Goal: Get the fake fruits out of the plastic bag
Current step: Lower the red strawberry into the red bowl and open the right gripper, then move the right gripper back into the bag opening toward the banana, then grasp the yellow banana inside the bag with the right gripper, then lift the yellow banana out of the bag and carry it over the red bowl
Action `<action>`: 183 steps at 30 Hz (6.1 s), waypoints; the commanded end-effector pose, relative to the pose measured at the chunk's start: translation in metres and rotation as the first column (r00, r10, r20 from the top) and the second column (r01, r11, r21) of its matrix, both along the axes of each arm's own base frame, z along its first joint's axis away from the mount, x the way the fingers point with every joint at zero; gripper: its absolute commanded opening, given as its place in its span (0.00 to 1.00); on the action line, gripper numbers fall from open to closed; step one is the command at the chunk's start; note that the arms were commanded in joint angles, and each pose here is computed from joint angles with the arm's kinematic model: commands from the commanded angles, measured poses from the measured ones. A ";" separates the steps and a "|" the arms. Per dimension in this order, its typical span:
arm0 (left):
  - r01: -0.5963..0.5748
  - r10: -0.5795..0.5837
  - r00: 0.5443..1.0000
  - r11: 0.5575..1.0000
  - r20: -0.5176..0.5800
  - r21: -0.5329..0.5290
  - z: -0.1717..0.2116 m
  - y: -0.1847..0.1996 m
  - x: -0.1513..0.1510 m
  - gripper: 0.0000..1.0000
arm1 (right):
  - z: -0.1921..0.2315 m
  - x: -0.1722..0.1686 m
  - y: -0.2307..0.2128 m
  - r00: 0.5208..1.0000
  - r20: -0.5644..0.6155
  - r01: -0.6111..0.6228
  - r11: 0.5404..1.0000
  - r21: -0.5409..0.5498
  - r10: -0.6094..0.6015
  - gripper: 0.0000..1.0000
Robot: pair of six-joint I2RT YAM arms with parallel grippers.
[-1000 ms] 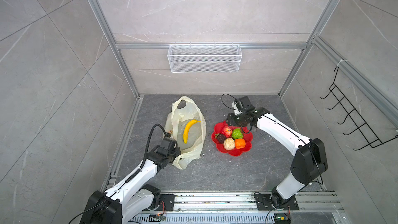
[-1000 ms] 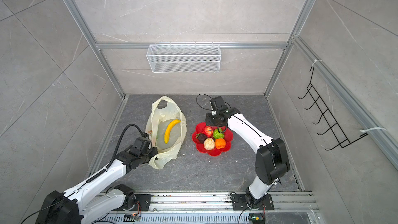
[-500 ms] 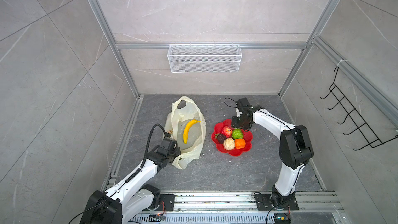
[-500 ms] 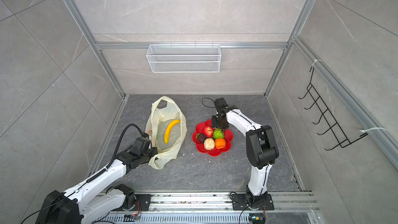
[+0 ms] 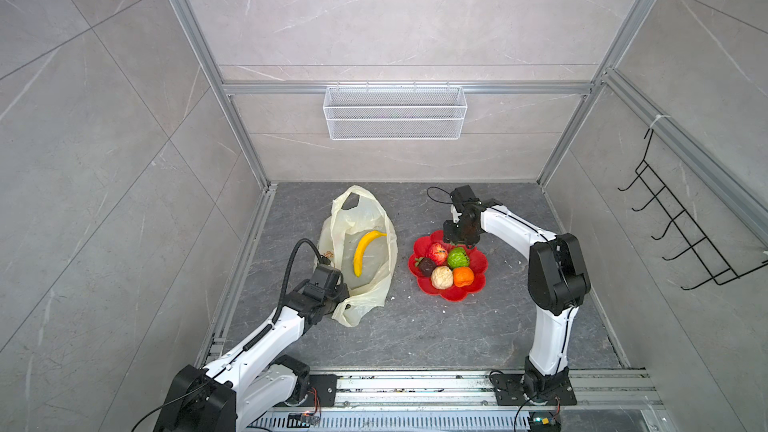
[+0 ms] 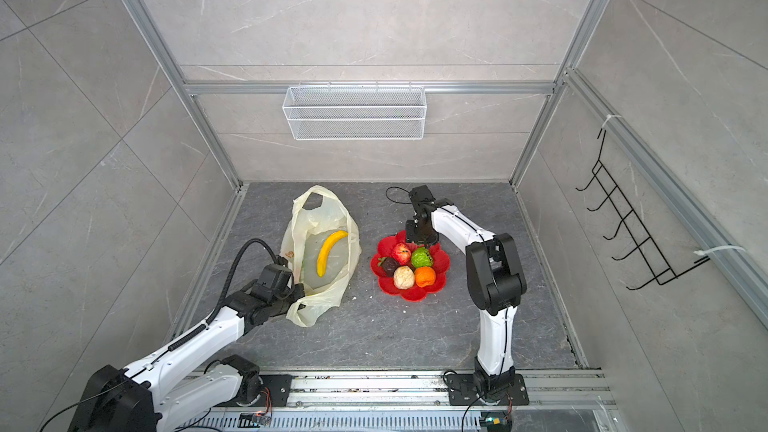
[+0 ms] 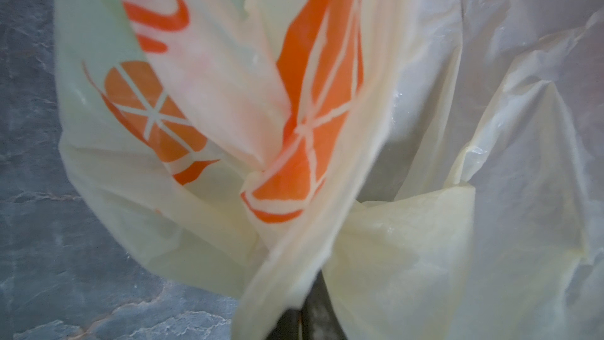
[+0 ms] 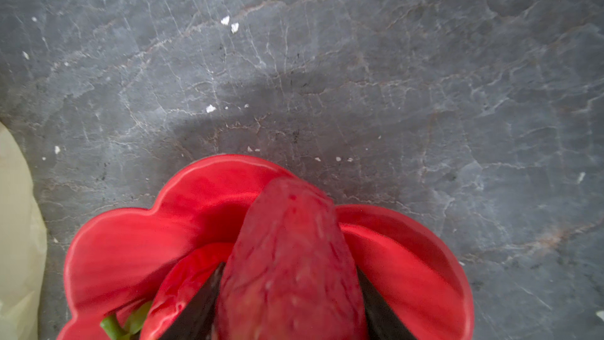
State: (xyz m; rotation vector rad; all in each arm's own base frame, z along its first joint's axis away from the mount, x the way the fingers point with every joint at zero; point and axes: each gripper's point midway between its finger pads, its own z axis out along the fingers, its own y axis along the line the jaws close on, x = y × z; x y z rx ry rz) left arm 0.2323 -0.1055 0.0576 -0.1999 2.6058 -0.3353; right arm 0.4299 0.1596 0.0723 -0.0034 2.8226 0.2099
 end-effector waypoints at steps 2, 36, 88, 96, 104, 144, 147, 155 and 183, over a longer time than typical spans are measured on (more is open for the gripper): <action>0.007 -0.007 1.000 1.000 0.026 -0.001 0.008 -0.003 0.007 0.00 | -0.006 0.000 0.006 1.000 -0.022 -0.019 1.000 0.005 0.020 0.58; -0.162 0.159 0.985 0.986 0.068 0.046 0.014 0.029 -0.007 0.00 | 0.114 -0.057 0.058 0.950 0.291 -0.092 0.993 -0.073 0.110 0.72; -0.351 0.352 0.936 0.934 0.015 -0.061 -0.012 0.047 -0.039 0.00 | -0.026 -0.114 0.321 0.962 0.070 -0.261 0.964 -0.050 0.264 0.56; -0.430 0.430 0.902 0.903 0.041 -0.027 -0.009 0.066 -0.047 0.00 | -0.043 -0.114 0.315 0.965 0.042 -0.256 0.963 -0.083 0.260 0.54; -0.484 0.489 0.869 0.872 0.081 -0.072 -0.005 0.076 -0.052 0.00 | -0.042 -0.113 0.309 0.965 0.058 -0.249 0.963 -0.102 0.255 0.43; -0.444 0.454 0.887 0.889 0.086 -0.114 -0.005 0.056 -0.028 0.00 | 0.065 -0.153 0.322 0.916 0.238 -0.363 0.919 0.152 0.322 0.32; -0.435 0.445 0.892 0.893 0.083 -0.117 -0.006 0.052 -0.023 0.00 | 0.062 -0.157 0.317 0.917 0.239 -0.360 0.920 0.154 0.319 0.31; -0.428 0.435 0.897 0.899 0.075 -0.095 -0.009 0.048 -0.016 0.00 | 0.082 -0.161 0.313 0.897 0.290 -0.394 0.901 0.180 0.334 0.29; -0.364 0.362 0.931 0.931 -0.052 -0.016 -0.023 0.044 0.019 0.01 | 0.210 -0.205 0.211 0.647 0.635 -0.607 0.789 0.094 0.422 0.23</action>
